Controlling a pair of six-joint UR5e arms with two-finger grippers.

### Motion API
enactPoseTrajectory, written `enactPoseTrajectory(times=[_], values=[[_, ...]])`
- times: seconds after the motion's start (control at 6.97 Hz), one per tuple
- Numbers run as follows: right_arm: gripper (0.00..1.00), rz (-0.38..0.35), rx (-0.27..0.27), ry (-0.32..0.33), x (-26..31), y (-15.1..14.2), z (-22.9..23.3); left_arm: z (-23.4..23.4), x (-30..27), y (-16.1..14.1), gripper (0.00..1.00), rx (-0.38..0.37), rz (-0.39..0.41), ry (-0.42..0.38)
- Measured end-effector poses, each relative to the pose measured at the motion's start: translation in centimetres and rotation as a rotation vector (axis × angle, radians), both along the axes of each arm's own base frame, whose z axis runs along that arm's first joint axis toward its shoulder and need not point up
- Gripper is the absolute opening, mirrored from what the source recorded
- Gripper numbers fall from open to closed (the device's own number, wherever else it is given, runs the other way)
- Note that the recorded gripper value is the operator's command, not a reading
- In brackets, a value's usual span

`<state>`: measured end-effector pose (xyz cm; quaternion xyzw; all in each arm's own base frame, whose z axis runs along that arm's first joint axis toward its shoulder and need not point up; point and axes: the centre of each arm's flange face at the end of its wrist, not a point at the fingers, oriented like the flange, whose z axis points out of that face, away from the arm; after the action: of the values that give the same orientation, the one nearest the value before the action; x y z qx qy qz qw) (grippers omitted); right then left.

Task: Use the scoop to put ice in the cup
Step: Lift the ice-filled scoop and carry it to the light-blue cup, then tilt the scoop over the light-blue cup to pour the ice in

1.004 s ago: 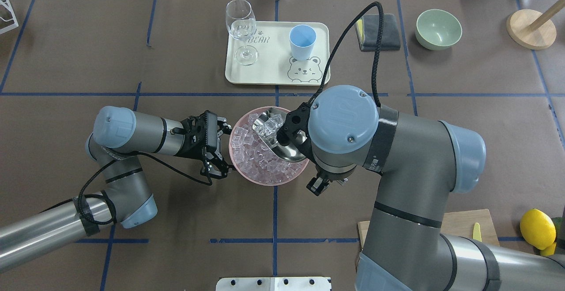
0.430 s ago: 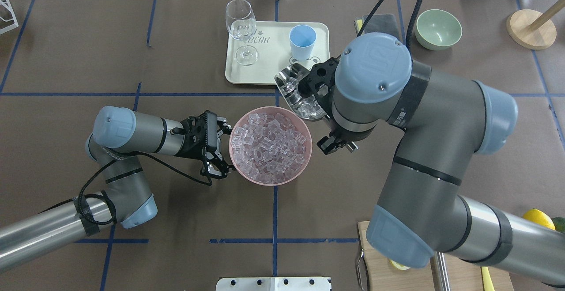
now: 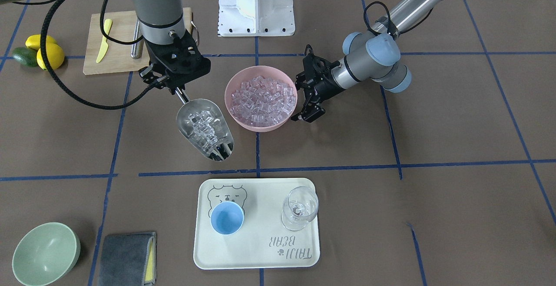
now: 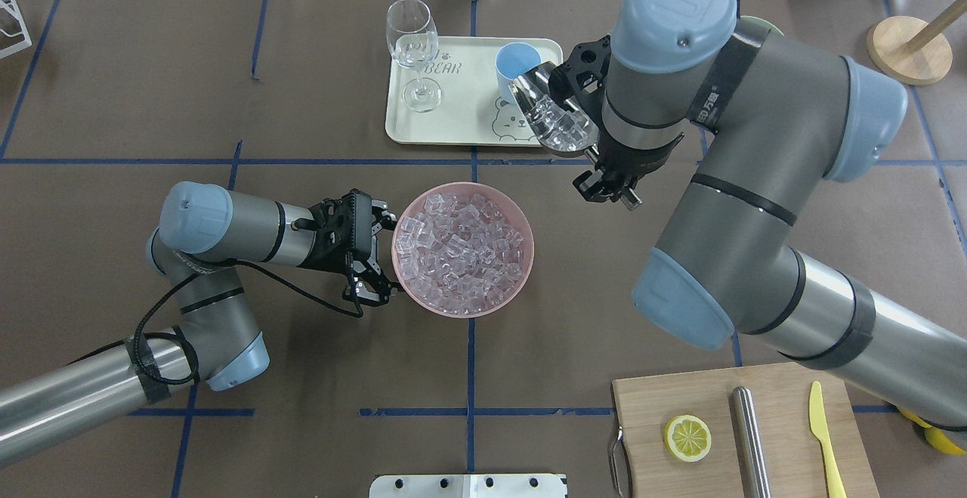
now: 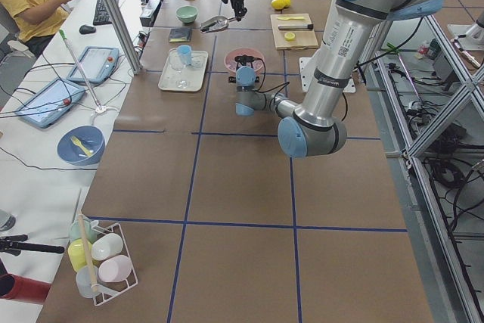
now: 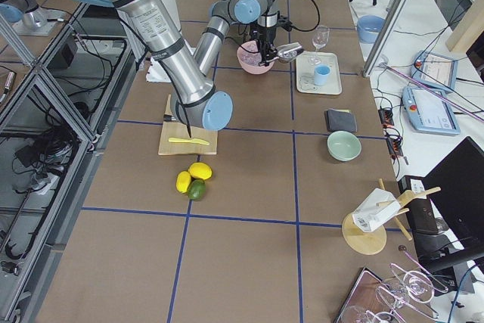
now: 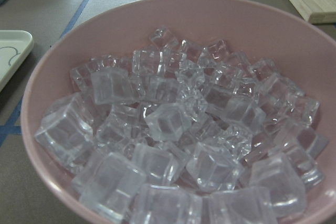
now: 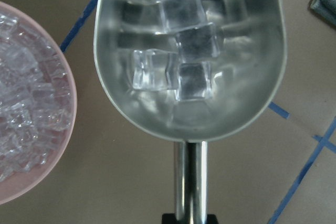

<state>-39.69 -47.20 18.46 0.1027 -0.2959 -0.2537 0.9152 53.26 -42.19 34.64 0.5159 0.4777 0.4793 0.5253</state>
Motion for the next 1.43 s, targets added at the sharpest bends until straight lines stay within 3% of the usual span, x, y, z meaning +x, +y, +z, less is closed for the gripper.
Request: enactPoseTrajectory(times=[0.72,1.43], values=[[0.0,-0.103,-0.059,0.138,-1.1,-12.3,1.5,0.1,0.0,0.0,1.0,0.001,0.0,-0.002],[0.0,-0.278,-0.139,0.259,-1.9,-15.7,-0.8,0.0,-0.1,0.1,1.0,0.004,0.0,0.003]])
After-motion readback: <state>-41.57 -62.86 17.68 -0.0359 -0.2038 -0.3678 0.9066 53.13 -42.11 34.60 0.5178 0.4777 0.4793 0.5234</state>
